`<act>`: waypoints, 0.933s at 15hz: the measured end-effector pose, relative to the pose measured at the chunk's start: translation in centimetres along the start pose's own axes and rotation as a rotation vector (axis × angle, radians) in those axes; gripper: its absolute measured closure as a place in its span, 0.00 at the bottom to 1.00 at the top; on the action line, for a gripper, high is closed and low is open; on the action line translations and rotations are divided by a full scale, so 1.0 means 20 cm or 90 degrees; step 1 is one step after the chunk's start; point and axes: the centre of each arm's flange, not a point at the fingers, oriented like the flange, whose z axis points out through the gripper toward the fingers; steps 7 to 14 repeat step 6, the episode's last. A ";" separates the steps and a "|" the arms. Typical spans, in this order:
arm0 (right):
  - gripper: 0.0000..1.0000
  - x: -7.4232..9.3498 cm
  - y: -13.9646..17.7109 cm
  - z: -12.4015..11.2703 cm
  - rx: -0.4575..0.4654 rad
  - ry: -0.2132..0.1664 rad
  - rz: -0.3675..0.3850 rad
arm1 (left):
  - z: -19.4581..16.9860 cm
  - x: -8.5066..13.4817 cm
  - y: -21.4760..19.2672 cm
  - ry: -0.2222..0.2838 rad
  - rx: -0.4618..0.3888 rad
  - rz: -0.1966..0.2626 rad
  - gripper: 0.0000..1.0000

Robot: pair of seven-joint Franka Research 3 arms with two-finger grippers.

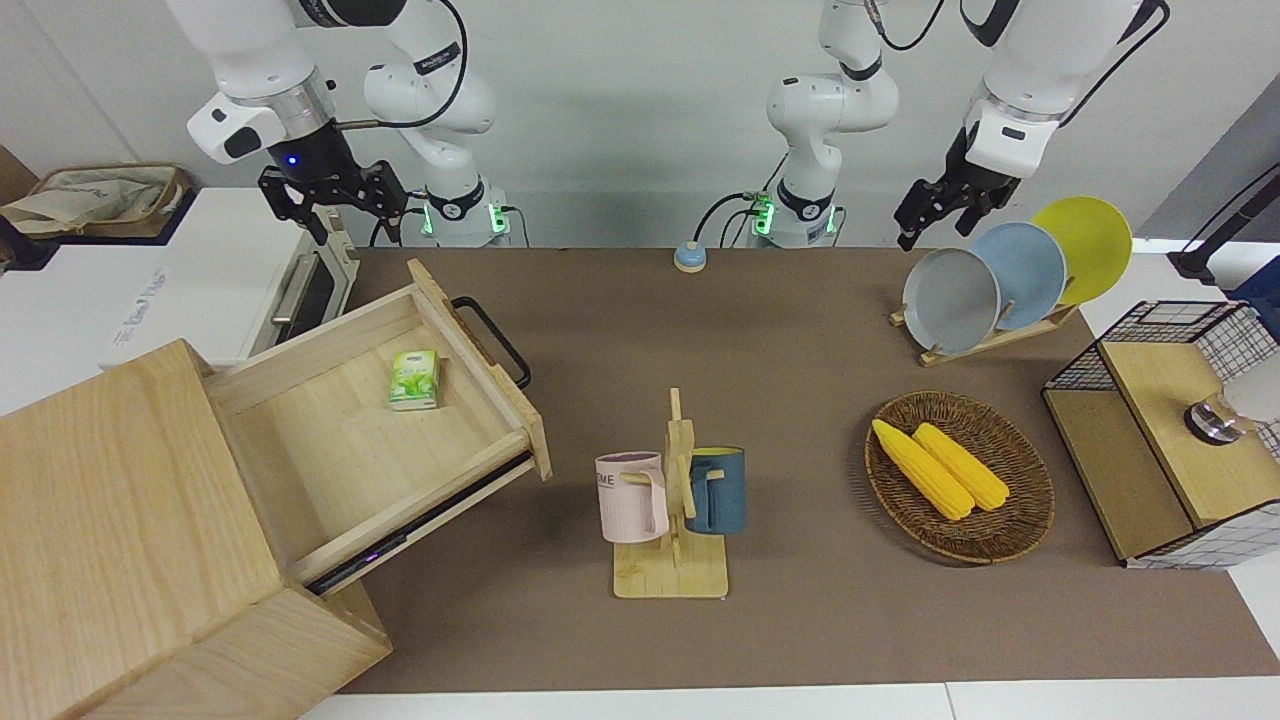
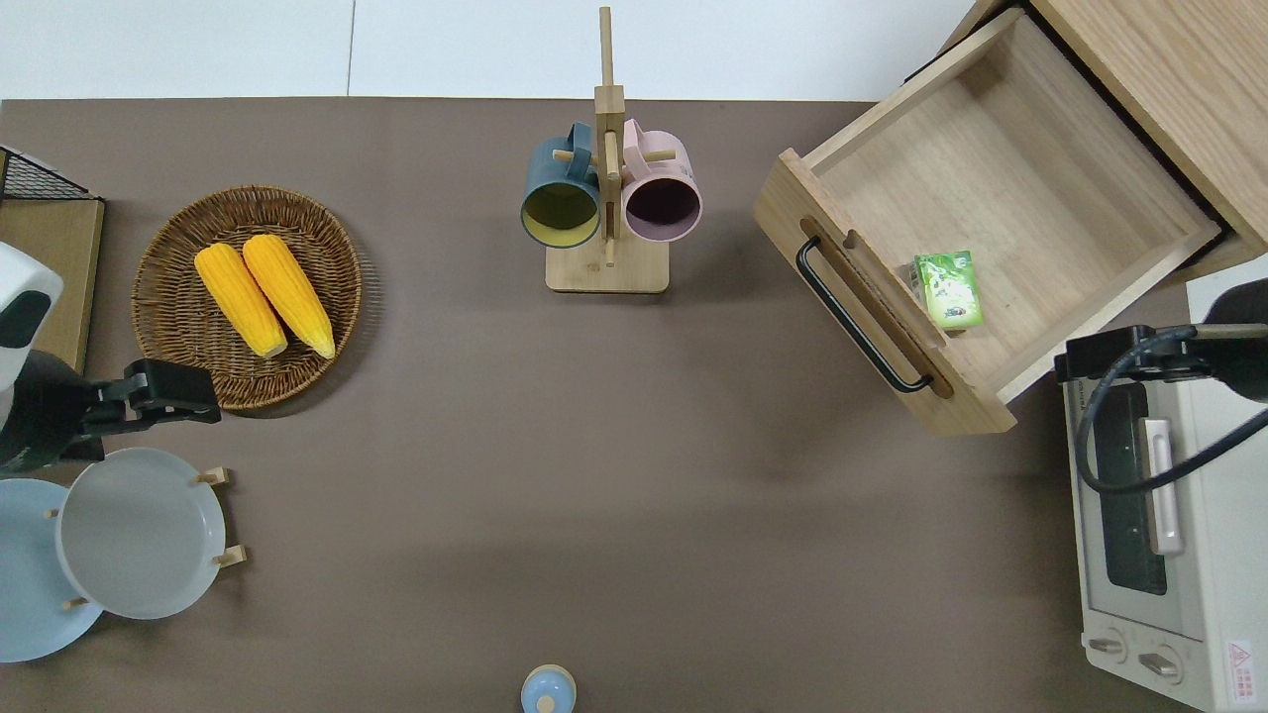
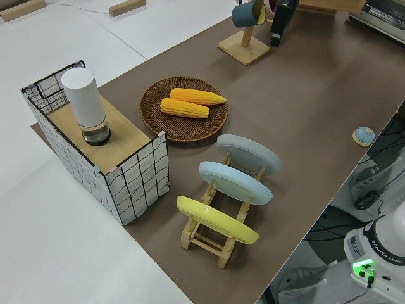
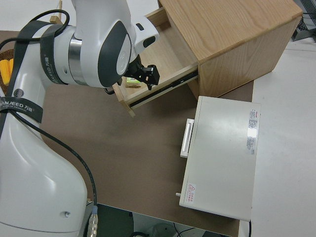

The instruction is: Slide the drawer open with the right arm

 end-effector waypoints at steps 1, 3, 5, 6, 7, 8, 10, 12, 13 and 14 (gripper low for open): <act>0.01 0.02 0.01 0.01 -0.002 -0.001 -0.001 | 0.00 0.00 0.00 0.000 0.000 0.000 0.00; 0.01 0.04 0.01 0.01 -0.015 -0.001 -0.004 | 0.00 0.00 0.00 0.000 0.000 0.000 0.00; 0.01 0.04 0.01 0.00 -0.023 0.001 -0.006 | 0.00 0.00 0.00 0.000 0.000 0.000 0.00; 0.01 0.04 0.01 0.00 -0.025 0.002 -0.007 | 0.00 0.00 0.00 0.000 0.000 0.000 0.00; 0.01 0.04 0.01 0.00 -0.025 0.002 -0.007 | 0.00 0.00 0.00 0.000 0.000 0.000 0.00; 0.01 0.04 0.01 0.00 -0.025 0.002 -0.007 | 0.00 0.00 0.00 0.000 0.000 0.000 0.00; 0.01 0.04 0.01 0.00 -0.025 0.002 -0.007 | 0.00 0.00 0.00 0.000 0.000 0.000 0.00; 0.01 0.04 0.01 0.00 -0.025 0.002 -0.007 | 0.00 0.00 0.00 0.000 0.000 0.000 0.00; 0.01 0.04 0.01 0.00 -0.025 0.002 -0.007 | 0.00 0.00 0.00 0.000 0.000 0.000 0.00; 0.01 0.04 0.01 0.00 -0.025 0.002 -0.007 | 0.00 0.00 0.00 0.000 0.000 0.000 0.00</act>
